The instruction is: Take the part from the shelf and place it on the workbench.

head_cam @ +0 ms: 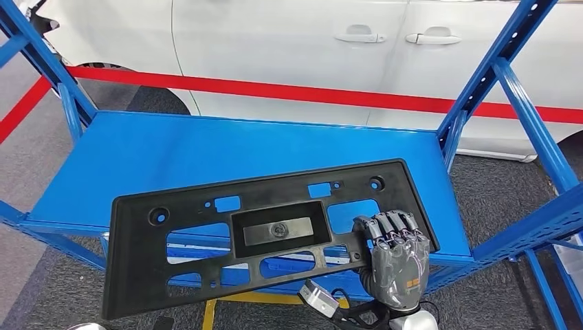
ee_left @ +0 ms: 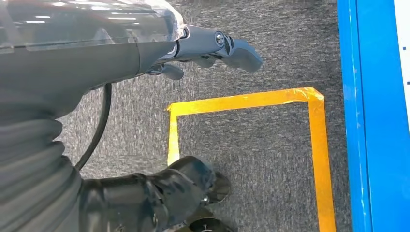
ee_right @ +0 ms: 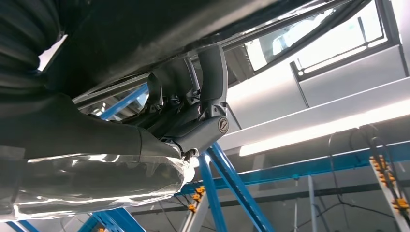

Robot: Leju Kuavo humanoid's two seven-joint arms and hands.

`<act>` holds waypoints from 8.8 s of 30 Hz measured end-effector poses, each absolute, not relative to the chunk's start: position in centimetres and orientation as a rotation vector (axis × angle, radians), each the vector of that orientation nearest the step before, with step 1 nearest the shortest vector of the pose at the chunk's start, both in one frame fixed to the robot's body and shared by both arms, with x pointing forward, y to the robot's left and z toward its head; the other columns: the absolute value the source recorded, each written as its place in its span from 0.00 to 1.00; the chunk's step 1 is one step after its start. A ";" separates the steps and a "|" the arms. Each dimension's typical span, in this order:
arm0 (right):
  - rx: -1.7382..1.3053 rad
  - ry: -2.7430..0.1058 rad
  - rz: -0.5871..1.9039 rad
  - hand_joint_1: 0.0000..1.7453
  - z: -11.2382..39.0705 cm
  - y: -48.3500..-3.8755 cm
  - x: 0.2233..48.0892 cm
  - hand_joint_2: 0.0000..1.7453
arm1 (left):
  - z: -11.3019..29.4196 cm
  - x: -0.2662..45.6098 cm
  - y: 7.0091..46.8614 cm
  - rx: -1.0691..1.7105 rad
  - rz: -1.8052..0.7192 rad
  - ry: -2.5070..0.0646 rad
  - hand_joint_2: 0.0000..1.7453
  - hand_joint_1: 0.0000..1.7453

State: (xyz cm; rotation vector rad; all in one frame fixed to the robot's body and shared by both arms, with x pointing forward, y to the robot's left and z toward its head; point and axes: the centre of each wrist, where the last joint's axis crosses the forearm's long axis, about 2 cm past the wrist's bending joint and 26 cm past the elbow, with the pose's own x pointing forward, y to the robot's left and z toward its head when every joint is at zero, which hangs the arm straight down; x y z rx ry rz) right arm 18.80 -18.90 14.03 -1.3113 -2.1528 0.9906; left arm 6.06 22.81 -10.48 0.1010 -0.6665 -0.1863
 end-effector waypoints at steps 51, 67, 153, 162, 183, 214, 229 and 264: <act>-1.218 -2.150 0.899 1.00 14.2 -17.8 18.8 1.00 | -10.5 5.8 22.7 0.142 -0.189 -0.644 1.00 0.00; -1.195 -2.144 0.873 1.00 14.2 -17.6 19.1 1.00 | -10.4 5.9 22.4 0.146 -0.191 -0.646 1.00 0.00; -1.051 -2.180 0.742 1.00 14.7 -17.0 19.5 1.00 | -10.4 5.8 22.3 0.158 -0.168 -0.643 1.00 0.00; -1.039 -2.185 0.733 1.00 14.8 -17.0 19.5 1.00 | -10.4 5.7 22.3 0.158 -0.167 -0.642 1.00 0.00; -0.989 -2.169 0.694 1.00 14.5 -17.4 19.4 1.00 | -10.4 5.8 22.4 0.166 -0.159 -0.640 1.00 0.00; -0.975 -2.200 0.688 1.00 14.4 -18.3 18.7 1.00 | -10.5 5.6 22.4 0.172 -0.147 -0.635 1.00 0.00; -0.959 -2.182 0.635 1.00 14.3 -18.5 18.5 1.00 | -10.5 5.4 22.5 0.171 -0.154 -0.635 1.00 0.00; -1.067 -2.171 0.464 1.00 15.1 -21.5 17.6 1.00 | -10.5 5.2 22.4 0.173 -0.141 -0.630 1.00 0.00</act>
